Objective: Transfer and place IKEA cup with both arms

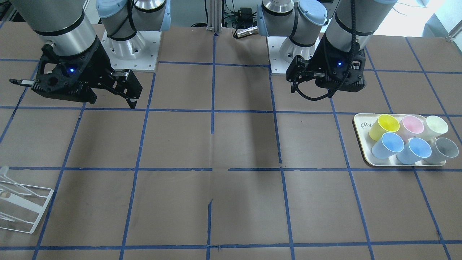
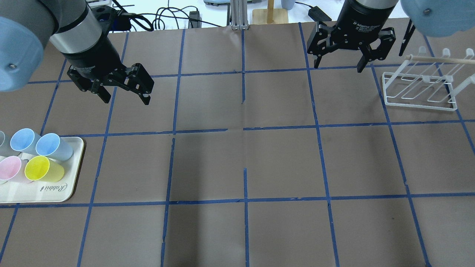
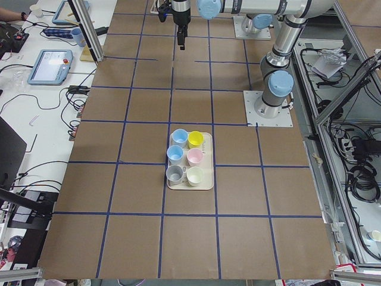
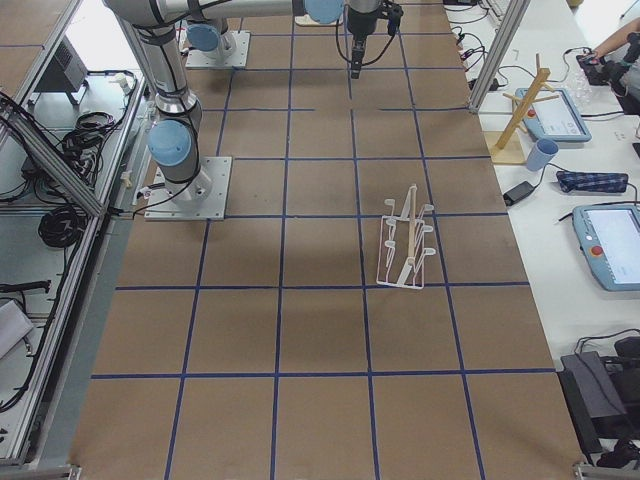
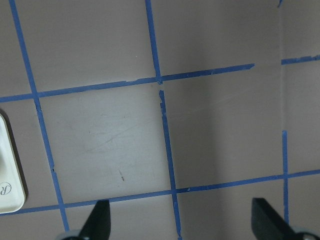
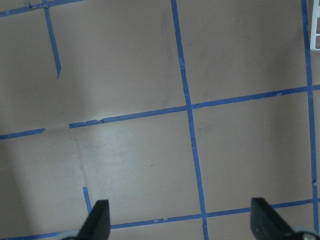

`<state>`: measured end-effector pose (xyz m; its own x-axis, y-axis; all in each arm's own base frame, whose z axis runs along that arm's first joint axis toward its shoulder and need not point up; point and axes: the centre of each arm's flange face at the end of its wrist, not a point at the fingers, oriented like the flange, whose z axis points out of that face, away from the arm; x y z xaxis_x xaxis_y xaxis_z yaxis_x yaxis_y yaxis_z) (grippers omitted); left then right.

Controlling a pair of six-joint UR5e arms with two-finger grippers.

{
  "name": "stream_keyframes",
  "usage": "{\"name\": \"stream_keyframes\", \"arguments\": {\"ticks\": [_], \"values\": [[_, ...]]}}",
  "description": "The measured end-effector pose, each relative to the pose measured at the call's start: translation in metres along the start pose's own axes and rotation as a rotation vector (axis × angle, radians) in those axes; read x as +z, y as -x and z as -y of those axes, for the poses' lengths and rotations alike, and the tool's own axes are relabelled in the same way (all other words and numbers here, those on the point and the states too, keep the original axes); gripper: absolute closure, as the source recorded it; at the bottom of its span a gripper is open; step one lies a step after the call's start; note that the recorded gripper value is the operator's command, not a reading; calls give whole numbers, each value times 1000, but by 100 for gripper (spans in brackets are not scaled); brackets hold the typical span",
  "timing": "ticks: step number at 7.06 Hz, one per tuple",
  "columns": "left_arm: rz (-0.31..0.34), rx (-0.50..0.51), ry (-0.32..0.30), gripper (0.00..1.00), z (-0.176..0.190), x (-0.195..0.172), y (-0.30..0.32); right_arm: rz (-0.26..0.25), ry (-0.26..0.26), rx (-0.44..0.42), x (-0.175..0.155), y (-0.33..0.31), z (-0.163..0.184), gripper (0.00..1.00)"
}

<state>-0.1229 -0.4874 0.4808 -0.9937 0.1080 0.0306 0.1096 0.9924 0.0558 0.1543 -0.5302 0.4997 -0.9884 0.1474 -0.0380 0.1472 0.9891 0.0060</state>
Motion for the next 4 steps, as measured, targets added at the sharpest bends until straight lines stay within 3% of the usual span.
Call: {"name": "stream_keyframes", "arguments": {"ticks": [4], "values": [[2,-15,-6,0,-5,-3,11,0,-1,0,-1,0,0,0]]}}
